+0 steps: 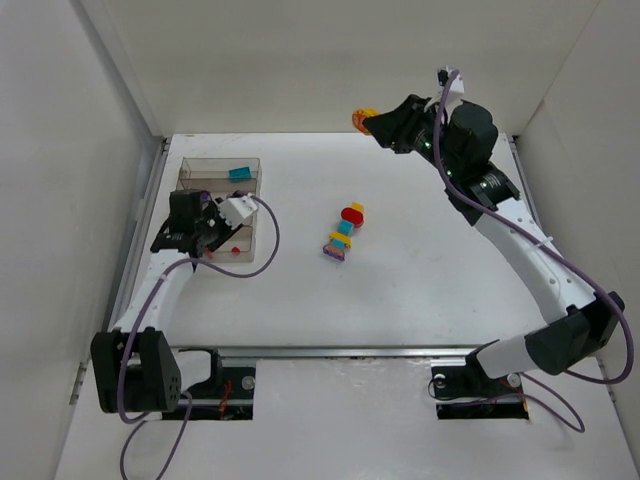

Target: Sort the legos into containers by color

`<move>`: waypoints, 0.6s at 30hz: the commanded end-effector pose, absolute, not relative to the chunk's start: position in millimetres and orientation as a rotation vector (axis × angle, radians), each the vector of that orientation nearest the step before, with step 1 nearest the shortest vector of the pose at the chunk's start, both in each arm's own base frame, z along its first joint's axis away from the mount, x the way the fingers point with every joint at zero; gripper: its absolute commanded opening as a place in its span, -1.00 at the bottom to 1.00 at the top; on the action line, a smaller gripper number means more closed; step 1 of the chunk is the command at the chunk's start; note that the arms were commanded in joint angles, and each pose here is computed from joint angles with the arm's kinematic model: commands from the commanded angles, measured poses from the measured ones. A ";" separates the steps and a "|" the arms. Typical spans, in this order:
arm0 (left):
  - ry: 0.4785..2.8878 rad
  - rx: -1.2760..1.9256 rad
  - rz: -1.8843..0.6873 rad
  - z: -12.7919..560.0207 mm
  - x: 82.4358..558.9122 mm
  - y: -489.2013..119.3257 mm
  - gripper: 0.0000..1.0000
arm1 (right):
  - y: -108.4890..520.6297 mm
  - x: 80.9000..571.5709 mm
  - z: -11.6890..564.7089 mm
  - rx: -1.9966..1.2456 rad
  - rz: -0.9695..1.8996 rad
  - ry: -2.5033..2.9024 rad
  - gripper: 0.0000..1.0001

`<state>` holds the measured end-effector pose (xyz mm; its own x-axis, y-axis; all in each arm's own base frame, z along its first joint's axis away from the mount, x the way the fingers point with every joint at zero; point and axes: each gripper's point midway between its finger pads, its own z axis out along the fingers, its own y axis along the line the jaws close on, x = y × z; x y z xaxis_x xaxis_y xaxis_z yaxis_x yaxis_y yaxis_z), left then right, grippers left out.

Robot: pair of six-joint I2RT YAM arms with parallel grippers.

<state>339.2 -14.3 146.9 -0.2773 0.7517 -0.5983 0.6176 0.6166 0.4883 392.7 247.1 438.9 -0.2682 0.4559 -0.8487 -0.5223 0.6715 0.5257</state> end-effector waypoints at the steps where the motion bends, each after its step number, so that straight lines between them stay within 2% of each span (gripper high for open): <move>1: 1.973 1.155 0.158 134.7 338.9 -9.1 -1.00 | 255.6 384.7 441.2 -0.116 0.940 1.571 -1.00; 10: 2.025 1.172 0.144 92.5 348.0 -1.6 -1.00 | 254.8 389.1 434.5 -0.118 0.913 1.585 -1.00; 11: 2.025 1.172 0.144 92.5 348.1 -1.6 -0.94 | 255.9 391.3 434.9 -0.118 0.913 1.586 -1.00; 12: 2.045 1.178 0.130 87.2 345.4 -1.8 -0.69 | 255.5 391.3 432.5 -0.125 0.904 1.593 -1.00; 15: 2.026 1.173 0.143 90.4 349.6 -1.5 -0.44 | 259.3 394.9 429.3 -0.142 0.904 1.605 -1.00; 16: 2.018 1.170 0.148 94.0 352.2 -1.4 -0.14 | 262.3 396.4 424.5 -0.151 0.911 1.617 -1.00; 18: 2.004 1.170 0.143 97.2 352.3 -3.3 0.16 | 263.4 394.6 429.5 -0.161 0.921 1.606 -1.00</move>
<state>343.3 -0.9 81.3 -0.3090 0.7753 -0.5508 0.6999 0.5775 0.4203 398.5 256.9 407.2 -0.3150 0.3829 -0.8684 -0.5182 0.6972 0.4954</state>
